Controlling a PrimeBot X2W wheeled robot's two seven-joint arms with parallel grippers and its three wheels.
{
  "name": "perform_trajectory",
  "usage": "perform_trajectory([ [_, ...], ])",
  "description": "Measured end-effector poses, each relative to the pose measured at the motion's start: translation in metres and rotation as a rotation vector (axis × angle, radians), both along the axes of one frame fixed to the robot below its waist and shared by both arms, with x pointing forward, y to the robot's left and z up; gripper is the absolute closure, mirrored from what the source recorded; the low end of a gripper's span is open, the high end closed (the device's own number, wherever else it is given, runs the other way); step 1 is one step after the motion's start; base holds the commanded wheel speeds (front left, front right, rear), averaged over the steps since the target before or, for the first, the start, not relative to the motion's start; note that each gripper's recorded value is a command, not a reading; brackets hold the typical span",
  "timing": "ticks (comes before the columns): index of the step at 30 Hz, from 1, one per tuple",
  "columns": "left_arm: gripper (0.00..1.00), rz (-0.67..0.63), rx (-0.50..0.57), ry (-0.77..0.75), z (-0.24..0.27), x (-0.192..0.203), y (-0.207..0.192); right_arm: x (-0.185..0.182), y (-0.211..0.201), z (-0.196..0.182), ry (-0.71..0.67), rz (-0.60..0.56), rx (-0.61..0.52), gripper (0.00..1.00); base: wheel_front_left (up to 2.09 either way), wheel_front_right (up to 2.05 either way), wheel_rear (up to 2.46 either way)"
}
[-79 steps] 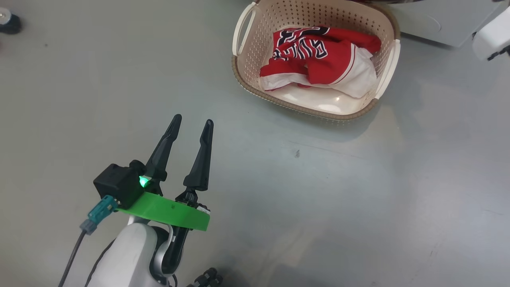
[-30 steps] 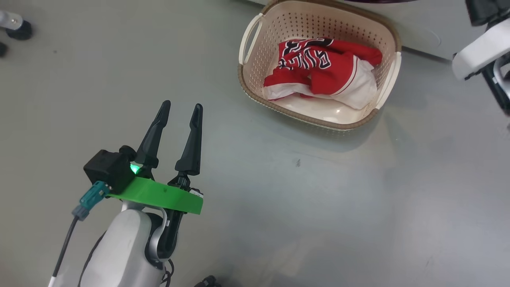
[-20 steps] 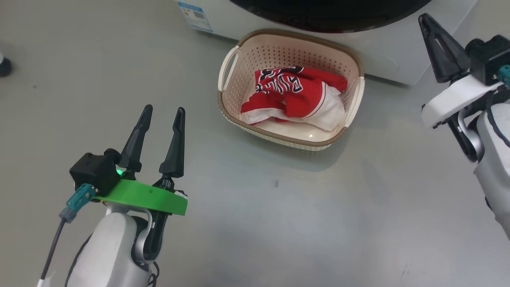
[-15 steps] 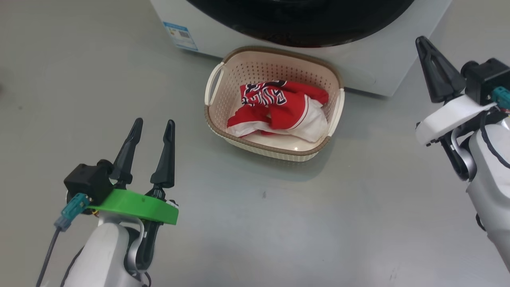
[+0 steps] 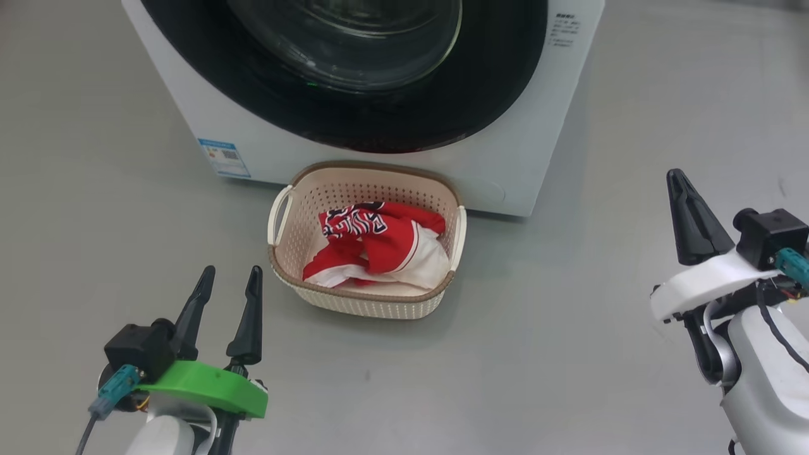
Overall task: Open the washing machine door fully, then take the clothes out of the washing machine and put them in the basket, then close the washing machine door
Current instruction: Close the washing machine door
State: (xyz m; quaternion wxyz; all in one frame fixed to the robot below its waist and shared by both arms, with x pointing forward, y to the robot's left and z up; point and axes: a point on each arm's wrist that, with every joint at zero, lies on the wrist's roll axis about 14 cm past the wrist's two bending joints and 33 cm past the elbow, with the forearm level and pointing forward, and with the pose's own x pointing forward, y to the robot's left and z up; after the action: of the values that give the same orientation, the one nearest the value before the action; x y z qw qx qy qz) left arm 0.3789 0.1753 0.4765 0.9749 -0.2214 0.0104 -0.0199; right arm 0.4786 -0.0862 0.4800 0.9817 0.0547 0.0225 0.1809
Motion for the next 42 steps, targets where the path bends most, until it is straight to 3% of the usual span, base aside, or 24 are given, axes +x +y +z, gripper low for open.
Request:
perform_trajectory([
  [19, 0.0, -0.097, 0.021, -0.102, 0.031, -0.015, -0.032, -0.096, -0.076, 0.027, -0.053, -0.235, 0.058, 1.0, 0.0, 0.0, 0.0],
  [31, 0.0, -0.106, 0.041, -0.125, 0.037, -0.01, -0.036, -0.125, -0.095, 0.026, -0.054, -0.32, 0.072, 1.0, 0.0, 0.0, 0.0],
  [32, 0.0, -0.107, 0.041, -0.125, 0.037, -0.01, -0.036, -0.126, -0.097, 0.026, -0.055, -0.328, 0.074, 0.85, 0.0, 0.0, 0.0],
  [33, 0.0, -0.109, 0.038, -0.124, 0.037, -0.01, -0.038, -0.128, -0.099, 0.027, -0.062, -0.335, 0.069, 0.35, 0.0, 0.0, 0.0],
  [34, 0.0, -0.109, 0.038, -0.124, 0.037, -0.01, -0.038, -0.128, -0.099, 0.027, -0.062, -0.335, 0.069, 0.35, 0.0, 0.0, 0.0],
  [35, 0.0, -0.107, 0.03, -0.123, 0.036, -0.01, -0.039, -0.13, -0.104, 0.03, -0.072, -0.351, 0.069, 0.0, 0.0, 0.0, 0.0],
  [42, 0.0, -0.105, 0.062, -0.132, 0.038, -0.009, -0.038, -0.137, -0.106, 0.027, -0.062, -0.374, 0.076, 0.0, 0.0, 0.0, 0.0],
])
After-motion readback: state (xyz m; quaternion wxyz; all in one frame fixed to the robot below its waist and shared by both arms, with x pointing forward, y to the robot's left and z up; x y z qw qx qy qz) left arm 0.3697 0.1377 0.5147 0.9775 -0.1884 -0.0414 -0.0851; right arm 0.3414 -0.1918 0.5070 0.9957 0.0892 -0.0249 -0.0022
